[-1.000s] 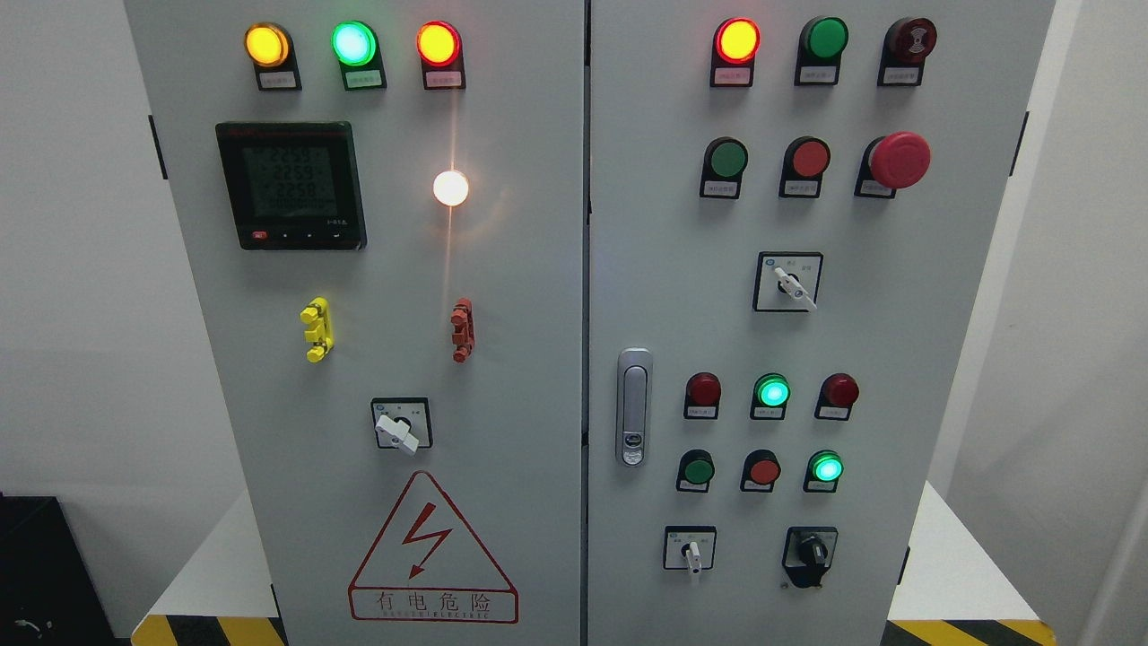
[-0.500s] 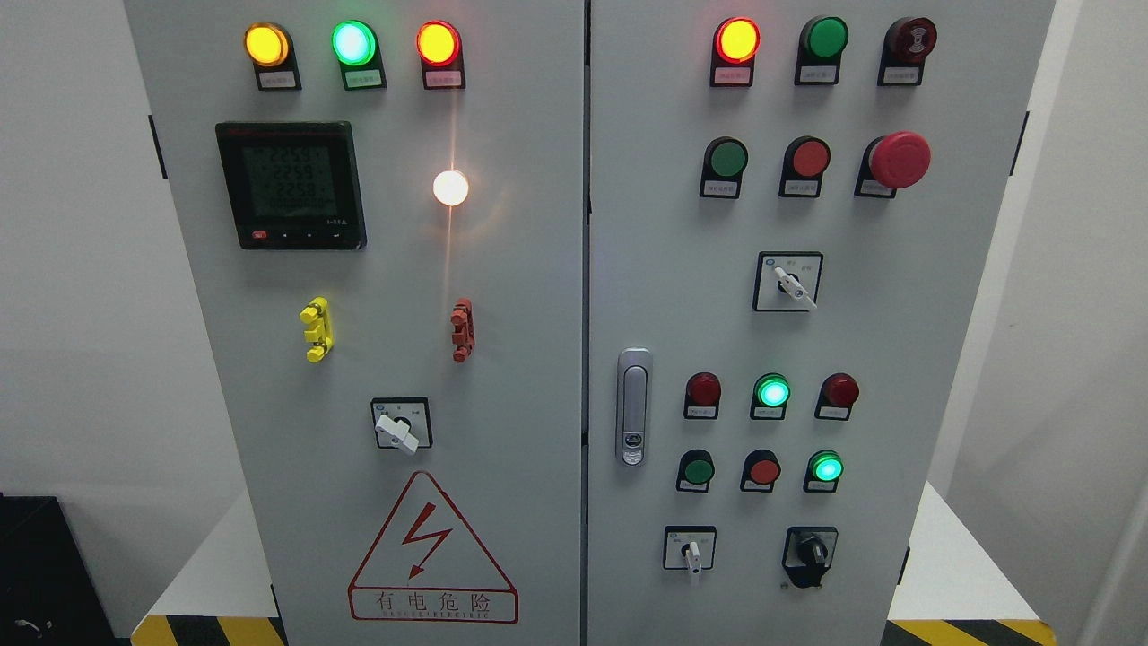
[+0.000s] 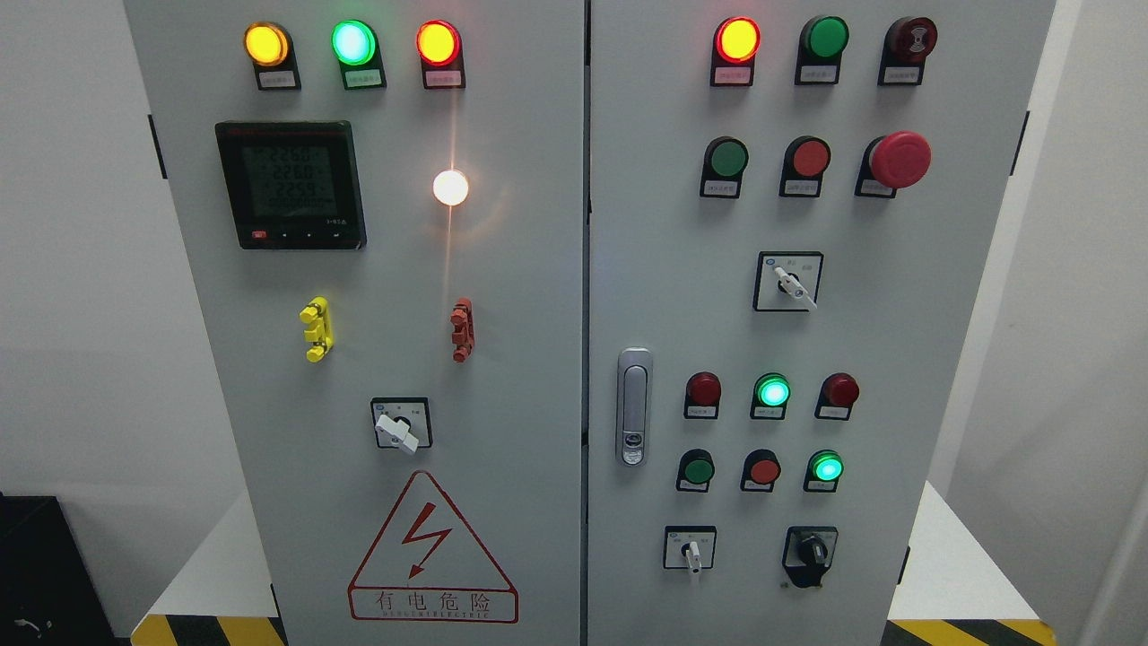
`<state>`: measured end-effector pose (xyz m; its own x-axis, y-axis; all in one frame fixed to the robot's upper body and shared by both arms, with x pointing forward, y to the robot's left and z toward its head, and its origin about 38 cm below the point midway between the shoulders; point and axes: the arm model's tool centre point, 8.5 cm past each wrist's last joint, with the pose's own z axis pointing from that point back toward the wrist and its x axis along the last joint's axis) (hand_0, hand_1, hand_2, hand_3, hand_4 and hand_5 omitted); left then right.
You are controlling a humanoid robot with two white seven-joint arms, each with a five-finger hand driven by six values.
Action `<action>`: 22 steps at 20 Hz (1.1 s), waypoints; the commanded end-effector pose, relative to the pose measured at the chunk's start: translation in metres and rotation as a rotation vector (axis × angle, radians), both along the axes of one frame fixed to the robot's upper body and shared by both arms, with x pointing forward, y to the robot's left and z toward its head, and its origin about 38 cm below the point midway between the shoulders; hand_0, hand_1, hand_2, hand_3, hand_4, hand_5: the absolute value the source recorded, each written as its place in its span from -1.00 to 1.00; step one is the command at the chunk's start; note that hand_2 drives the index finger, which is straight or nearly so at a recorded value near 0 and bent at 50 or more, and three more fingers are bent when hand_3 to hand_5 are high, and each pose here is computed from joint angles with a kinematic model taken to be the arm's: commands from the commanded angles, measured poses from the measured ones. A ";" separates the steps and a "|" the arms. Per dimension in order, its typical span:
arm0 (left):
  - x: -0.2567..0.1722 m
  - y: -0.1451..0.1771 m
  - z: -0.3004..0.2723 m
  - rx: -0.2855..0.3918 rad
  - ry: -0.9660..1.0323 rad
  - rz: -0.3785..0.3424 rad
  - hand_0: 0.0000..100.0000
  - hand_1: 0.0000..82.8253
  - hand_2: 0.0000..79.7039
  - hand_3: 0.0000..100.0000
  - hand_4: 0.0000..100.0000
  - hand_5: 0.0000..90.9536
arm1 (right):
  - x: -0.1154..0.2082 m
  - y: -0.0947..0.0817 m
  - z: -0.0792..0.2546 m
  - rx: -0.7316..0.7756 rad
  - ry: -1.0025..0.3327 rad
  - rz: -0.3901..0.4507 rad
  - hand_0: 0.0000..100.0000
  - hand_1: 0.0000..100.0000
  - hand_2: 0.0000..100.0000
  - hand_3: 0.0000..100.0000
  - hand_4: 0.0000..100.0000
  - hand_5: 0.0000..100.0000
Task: Flip black knob to close circuit
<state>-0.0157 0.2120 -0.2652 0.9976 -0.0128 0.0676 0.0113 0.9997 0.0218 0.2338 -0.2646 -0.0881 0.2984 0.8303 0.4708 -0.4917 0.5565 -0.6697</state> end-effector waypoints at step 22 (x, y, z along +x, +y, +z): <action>0.000 0.000 0.000 0.001 0.000 0.000 -0.76 0.34 -1.00 -1.00 -1.00 -1.00 | 0.125 0.005 0.234 -0.284 -0.533 -0.151 -1.00 -0.94 0.88 1.00 0.90 0.91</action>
<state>-0.0157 0.2120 -0.2652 0.9976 -0.0127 0.0676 0.0113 0.9997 0.0217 0.3386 -0.2769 0.0958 0.2650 0.9003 0.3452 -0.0910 0.3797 -0.9206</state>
